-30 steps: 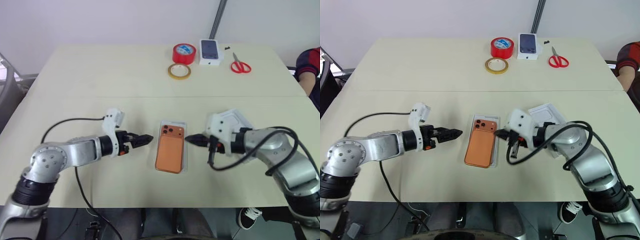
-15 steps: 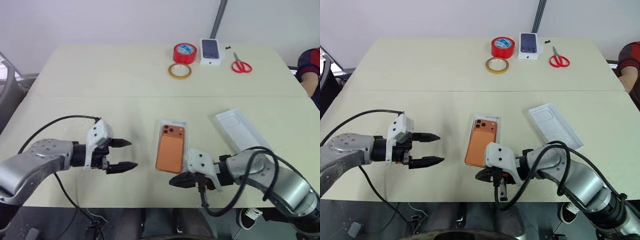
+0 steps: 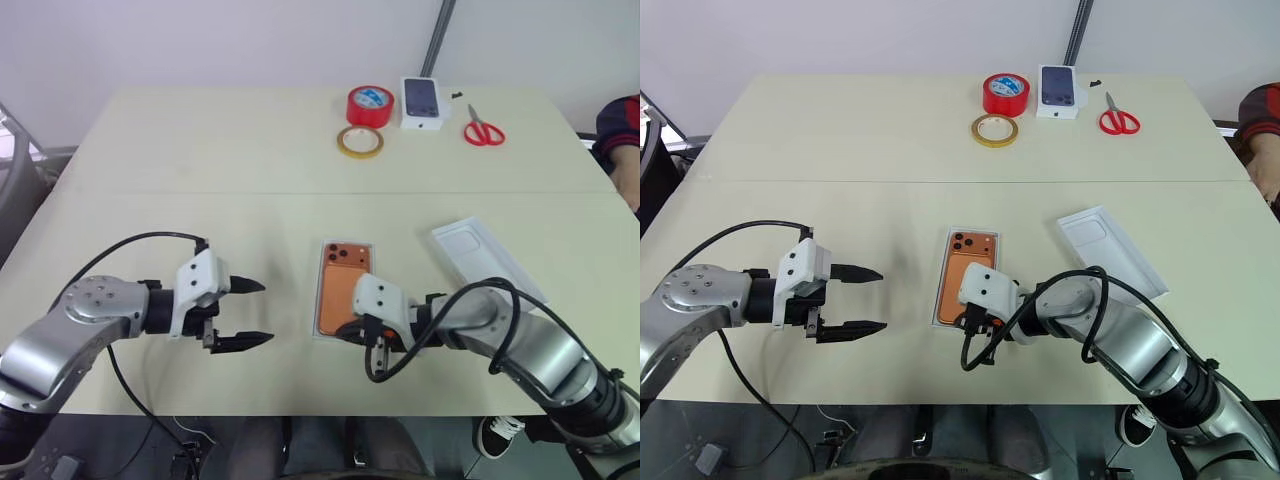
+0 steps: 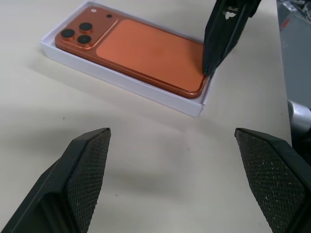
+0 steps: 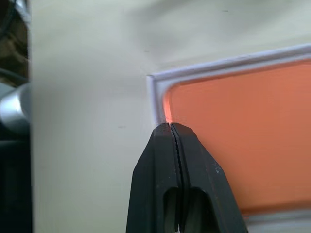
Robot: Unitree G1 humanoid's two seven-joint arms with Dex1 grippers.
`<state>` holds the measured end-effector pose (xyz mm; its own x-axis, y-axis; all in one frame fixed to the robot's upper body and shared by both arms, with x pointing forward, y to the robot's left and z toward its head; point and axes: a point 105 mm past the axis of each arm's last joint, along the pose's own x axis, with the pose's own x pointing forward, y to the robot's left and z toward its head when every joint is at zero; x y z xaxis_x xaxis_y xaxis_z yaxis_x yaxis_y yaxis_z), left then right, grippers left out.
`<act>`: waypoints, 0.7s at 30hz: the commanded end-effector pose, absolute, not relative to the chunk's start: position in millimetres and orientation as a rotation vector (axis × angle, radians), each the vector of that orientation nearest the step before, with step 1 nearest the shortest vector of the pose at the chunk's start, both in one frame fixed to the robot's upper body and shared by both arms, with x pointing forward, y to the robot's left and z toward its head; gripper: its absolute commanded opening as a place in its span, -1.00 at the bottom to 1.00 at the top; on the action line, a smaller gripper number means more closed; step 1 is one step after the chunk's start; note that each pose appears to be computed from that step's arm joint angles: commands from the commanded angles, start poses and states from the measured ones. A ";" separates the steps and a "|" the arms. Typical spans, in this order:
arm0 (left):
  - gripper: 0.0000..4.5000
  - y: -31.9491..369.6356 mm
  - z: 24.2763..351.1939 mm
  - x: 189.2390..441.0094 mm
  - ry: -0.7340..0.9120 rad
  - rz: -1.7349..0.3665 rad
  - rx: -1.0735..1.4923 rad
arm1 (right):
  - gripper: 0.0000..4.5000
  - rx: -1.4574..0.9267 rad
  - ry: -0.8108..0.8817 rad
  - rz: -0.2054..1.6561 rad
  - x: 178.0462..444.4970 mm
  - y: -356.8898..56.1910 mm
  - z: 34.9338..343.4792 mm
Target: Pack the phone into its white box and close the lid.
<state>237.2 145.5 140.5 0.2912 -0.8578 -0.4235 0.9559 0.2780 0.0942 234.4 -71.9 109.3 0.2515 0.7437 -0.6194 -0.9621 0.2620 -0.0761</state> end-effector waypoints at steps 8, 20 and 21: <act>0.53 148.4 136.3 279.9 0.392 -0.970 0.154 | -1.00 -0.513 0.365 1.073 259.8 -110.6 155.3; -0.97 105.8 103.5 304.9 0.446 -0.992 0.341 | -1.00 -0.702 0.437 0.905 280.9 -135.0 133.1; -0.97 101.8 102.5 306.2 0.448 -1.003 0.346 | -1.00 -0.702 0.436 0.907 282.2 -132.0 131.7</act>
<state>303.6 108.3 98.3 0.4633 -0.7219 -0.5140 0.8529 0.5207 0.0374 276.7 -136.3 124.8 0.5264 0.5597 -0.6400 -0.8453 0.4255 -0.3231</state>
